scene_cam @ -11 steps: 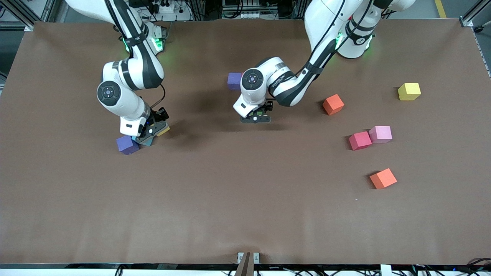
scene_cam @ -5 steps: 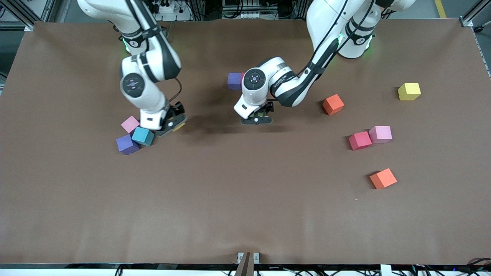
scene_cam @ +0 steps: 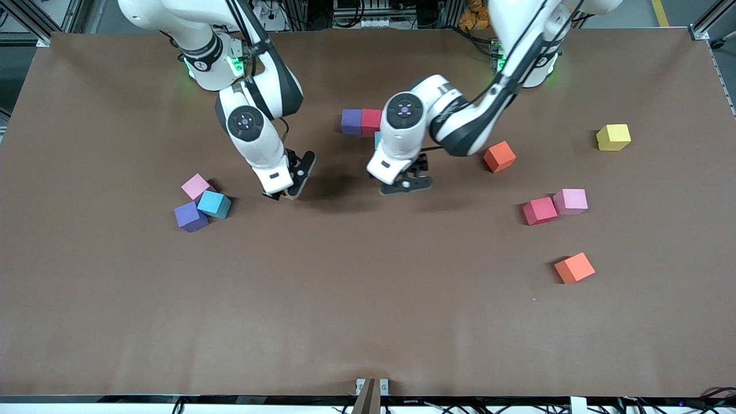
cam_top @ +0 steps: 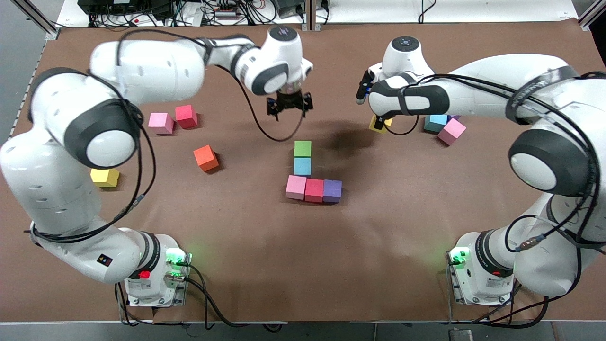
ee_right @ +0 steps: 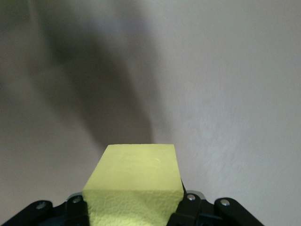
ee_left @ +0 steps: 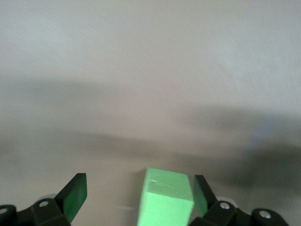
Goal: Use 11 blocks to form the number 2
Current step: 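Place the green cube below the row while the right gripper carries yellow, then place the yellow cube below green with the right gripper while left grasps orange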
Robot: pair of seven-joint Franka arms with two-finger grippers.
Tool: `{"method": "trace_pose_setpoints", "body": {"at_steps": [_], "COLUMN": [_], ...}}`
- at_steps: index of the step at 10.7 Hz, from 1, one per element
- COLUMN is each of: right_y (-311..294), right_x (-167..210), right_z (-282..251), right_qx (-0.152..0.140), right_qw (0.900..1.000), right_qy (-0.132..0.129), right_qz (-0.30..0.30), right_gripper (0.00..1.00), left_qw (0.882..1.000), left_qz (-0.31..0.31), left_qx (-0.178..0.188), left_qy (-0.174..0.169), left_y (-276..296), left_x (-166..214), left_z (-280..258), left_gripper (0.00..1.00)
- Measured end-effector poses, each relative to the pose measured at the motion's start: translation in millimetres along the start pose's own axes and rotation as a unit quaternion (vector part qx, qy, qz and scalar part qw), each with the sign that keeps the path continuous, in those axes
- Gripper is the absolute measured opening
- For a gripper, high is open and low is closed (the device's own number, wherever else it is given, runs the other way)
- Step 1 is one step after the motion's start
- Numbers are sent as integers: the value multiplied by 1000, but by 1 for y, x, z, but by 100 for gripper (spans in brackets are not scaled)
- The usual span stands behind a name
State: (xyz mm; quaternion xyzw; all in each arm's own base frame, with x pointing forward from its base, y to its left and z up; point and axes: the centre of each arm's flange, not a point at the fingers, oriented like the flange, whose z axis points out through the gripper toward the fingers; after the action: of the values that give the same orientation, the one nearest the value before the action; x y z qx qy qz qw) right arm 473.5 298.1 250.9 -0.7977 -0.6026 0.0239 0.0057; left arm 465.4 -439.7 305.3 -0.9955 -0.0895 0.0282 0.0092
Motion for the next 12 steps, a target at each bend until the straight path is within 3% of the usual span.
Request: {"method": "trace_pose_setpoints", "body": {"at_steps": [4, 7, 12], "right_y": [-33, -61, -113], "right_x": [61, 103, 148], "right_z": [9, -5, 34], "right_qx": [4, 33, 3], "right_qw": [995, 993, 993], "right_qy": [0, -21, -23], "right_qz": [-99, -108, -113], "right_gripper": [58, 58, 58], "left_qw": [1000, 999, 994], "left_qz": [3, -11, -92], "left_qx": [16, 43, 52], "left_qy": [15, 11, -36], "left_y": [-83, -148, -234], "left_x": [57, 54, 42], "left_z": [-54, -56, -11], "left_gripper": [100, 100, 100]}}
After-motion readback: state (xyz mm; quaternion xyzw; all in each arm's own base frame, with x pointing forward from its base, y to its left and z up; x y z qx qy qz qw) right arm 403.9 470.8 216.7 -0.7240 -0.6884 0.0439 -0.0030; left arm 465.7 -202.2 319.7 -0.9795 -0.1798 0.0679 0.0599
